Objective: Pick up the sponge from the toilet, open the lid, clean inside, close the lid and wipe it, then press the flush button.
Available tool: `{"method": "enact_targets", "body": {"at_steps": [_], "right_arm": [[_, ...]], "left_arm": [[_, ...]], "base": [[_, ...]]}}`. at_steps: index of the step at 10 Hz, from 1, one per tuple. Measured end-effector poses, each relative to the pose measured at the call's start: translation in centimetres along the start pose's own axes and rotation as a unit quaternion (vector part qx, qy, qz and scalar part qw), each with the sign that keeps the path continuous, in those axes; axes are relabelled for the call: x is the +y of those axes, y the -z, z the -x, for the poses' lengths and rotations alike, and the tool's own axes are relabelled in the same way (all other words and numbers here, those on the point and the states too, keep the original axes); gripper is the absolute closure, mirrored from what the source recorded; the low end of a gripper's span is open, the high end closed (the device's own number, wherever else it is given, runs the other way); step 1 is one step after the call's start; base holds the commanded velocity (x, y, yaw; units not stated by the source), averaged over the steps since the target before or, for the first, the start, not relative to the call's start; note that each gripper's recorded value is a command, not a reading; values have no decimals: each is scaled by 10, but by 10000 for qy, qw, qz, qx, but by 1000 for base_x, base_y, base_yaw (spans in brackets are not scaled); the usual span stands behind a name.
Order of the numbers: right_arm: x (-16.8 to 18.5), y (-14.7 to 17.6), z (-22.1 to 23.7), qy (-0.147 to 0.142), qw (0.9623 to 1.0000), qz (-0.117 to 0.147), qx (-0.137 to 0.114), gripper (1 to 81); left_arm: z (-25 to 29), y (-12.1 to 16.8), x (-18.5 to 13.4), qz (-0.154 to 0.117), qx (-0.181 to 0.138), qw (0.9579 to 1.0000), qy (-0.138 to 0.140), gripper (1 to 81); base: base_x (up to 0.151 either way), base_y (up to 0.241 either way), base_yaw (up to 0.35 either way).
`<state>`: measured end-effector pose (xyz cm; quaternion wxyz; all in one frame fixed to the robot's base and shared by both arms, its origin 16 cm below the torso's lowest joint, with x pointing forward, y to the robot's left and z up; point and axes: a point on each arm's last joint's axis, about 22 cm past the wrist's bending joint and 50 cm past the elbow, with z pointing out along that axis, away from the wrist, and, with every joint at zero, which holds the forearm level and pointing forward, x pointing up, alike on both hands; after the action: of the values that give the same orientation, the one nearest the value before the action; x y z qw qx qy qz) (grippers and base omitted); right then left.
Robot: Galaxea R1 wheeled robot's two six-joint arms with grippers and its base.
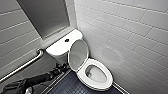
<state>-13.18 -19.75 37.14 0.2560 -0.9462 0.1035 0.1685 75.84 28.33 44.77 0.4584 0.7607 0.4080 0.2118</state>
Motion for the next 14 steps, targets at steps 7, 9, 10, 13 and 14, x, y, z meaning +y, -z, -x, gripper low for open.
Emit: {"method": "enact_targets", "body": {"at_steps": [7,9,10,13,14], "right_arm": [[-4,-9,-10,50,10000,-2,39,811],[7,-5,-14,55,9999,81,82,811],[18,-1,-18,77,9998,172,100,811],[-6,-3,-28,27,9997,-102,211,811],[-24,-3,-31,-32,9992,-300,277,811]], "left_arm": [[156,6,53,576,-1692,9836,-223,10],[133,32,5,3,-1568,9830,-958,10],[127,58,-34,-276,-1599,9770,-1384,10],[158,152,-161,-1106,-2124,9462,-2178,10],[186,187,-200,-1298,-2442,9326,-2319,10]], "base": [[0,0,0],[0,0,0],[0,0,0],[0,0,0],[0,0,0]]}}
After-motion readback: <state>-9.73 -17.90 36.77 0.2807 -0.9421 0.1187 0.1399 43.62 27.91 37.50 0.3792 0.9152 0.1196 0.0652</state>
